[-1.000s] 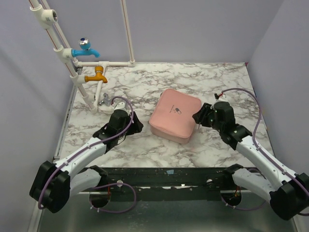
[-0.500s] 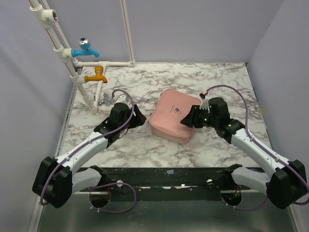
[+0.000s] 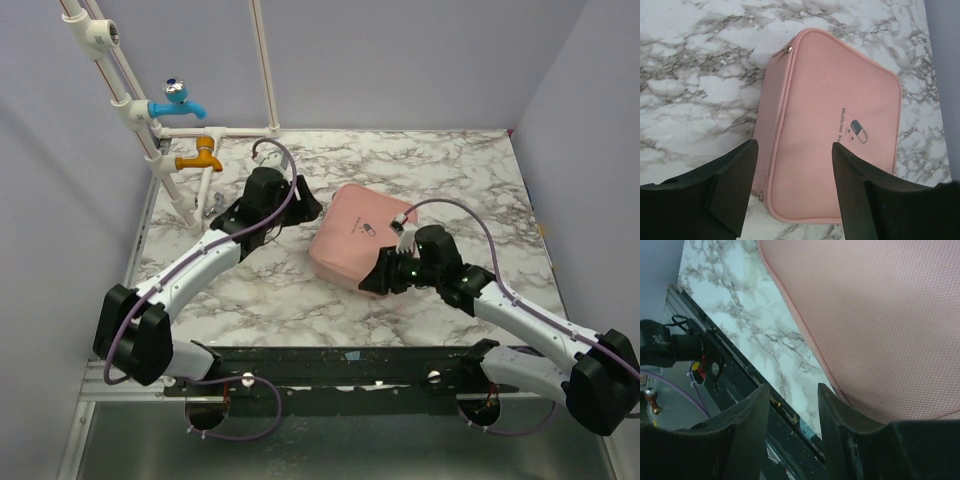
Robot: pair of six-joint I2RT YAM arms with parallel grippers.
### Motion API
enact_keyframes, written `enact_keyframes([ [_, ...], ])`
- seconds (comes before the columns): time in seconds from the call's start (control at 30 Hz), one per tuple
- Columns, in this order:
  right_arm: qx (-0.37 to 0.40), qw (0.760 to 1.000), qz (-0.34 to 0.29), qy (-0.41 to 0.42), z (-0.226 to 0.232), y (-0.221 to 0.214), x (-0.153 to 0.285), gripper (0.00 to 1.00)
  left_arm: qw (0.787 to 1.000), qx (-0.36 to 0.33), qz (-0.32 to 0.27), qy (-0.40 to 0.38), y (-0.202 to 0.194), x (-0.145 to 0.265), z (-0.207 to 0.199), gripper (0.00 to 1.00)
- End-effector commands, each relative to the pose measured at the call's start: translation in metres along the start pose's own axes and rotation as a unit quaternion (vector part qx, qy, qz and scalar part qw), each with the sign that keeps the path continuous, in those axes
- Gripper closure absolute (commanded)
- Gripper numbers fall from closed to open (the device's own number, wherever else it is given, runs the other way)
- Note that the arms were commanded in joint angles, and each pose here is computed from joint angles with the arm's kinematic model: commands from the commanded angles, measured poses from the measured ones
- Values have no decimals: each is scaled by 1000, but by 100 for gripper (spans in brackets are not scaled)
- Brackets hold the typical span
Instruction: Organize the medicine kit
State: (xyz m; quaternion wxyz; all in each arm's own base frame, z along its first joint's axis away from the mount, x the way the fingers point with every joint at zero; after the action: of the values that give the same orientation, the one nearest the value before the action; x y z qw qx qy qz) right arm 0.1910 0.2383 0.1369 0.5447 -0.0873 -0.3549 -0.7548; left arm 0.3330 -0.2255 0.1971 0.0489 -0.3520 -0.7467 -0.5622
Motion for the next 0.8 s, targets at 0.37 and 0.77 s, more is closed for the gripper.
enact_keyframes([
  [0.37,-4,999,26,-39,-26,-46,-12,54,992,-36,70,-103,43,-104,-51,33],
  [0.77,2,997,54,-63,-50,-71,-25,54,988,-34,27,-150,78,-159,-74,28],
])
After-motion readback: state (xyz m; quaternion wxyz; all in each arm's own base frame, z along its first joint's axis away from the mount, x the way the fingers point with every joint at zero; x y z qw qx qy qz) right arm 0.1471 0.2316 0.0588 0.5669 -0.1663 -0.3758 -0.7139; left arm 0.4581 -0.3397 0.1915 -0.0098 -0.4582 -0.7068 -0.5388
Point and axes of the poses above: each gripper's point midway between its finger pads, its own x axis back along the fingers, its own z axis along the line the jaws close on, y = z × x, the point moved 1 cm from there along x, back along the fingers, and after that the axes turned 13 degrees about -x, right-handed, at the moved point
